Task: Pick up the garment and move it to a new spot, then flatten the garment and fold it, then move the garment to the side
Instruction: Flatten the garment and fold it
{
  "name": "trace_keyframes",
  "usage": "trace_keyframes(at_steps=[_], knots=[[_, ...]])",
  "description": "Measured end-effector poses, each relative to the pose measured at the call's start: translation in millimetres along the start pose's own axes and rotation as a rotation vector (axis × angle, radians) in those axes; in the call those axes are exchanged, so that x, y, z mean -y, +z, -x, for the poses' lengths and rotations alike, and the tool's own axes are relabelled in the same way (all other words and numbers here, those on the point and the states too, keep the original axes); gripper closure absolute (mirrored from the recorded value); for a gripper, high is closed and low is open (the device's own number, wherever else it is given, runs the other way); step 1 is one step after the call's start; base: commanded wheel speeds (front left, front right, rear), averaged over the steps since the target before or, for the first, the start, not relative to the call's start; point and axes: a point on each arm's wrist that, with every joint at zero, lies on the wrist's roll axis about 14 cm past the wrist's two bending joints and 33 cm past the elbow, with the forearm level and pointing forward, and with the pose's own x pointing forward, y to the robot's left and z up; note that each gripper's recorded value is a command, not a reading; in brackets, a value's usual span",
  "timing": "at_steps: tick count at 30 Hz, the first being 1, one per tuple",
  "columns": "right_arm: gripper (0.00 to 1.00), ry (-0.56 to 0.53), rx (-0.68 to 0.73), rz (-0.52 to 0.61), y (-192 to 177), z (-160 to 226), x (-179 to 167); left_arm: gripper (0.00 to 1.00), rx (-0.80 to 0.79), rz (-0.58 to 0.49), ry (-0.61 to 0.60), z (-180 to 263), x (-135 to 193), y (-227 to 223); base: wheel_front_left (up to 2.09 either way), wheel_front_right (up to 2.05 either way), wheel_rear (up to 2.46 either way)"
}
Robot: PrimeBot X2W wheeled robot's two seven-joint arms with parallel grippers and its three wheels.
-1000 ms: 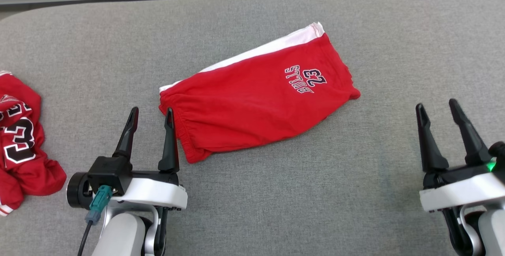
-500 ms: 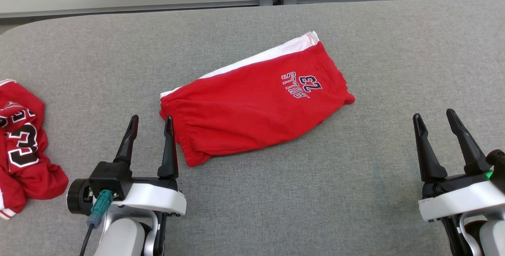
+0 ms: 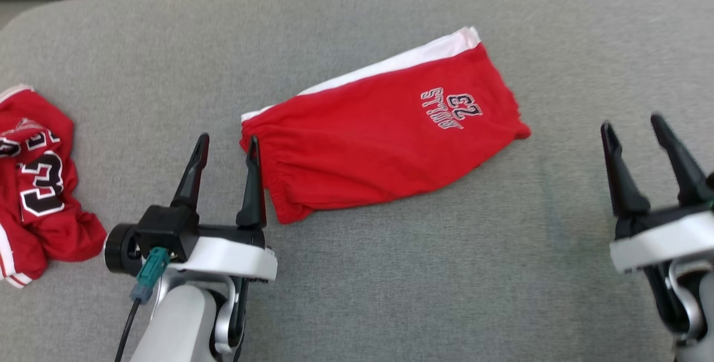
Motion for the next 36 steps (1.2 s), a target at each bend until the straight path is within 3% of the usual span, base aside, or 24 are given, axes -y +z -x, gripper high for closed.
trace_keyframes(at_steps=[3,10,15,19,20,21,22,29,36], knots=[[0.00,0.027,-0.008,0.013,-2.4,-17.9,-1.5,0.00,0.002,0.002,0.003,-5.7,-0.9,-0.8,0.00,0.00,0.00],[0.00,0.147,-0.141,0.012,-47.0,-75.5,-26.8,0.00,-0.020,-0.001,0.035,-15.5,-12.8,-12.4,0.00,0.00,0.00],[0.00,0.186,-0.307,-0.047,-100.3,-84.4,-44.7,0.00,-0.046,-0.007,0.066,-13.9,-23.5,-20.9,0.00,0.00,0.00],[0.00,0.199,-0.366,-0.070,-112.8,-85.4,-51.7,0.00,-0.053,-0.001,0.073,-13.2,-24.6,-23.1,0.00,0.00,0.00],[0.29,0.204,-0.373,-0.077,-113.4,-85.2,-54.0,0.00,-0.053,0.002,0.076,-13.5,-24.4,-23.1,0.00,0.00,0.00],[0.69,0.208,-0.377,-0.081,-113.7,-84.4,-55.6,0.00,-0.053,0.005,0.075,-13.7,-23.8,-23.1,0.00,0.00,0.00],[1.00,0.209,-0.374,-0.090,-113.3,-83.6,-57.2,0.00,-0.053,0.005,0.078,-13.6,-23.9,-23.1,0.00,0.00,0.00],[1.00,0.196,-0.305,-0.144,-104.1,-70.0,-59.9,0.00,-0.026,-0.001,0.058,-16.4,-16.9,-14.5,0.00,0.00,0.00],[1.00,0.131,-0.260,-0.224,-102.9,-21.9,-51.3,0.00,-0.007,-0.002,0.015,-13.0,-2.0,-7.6,0.00,0.00,0.00]])
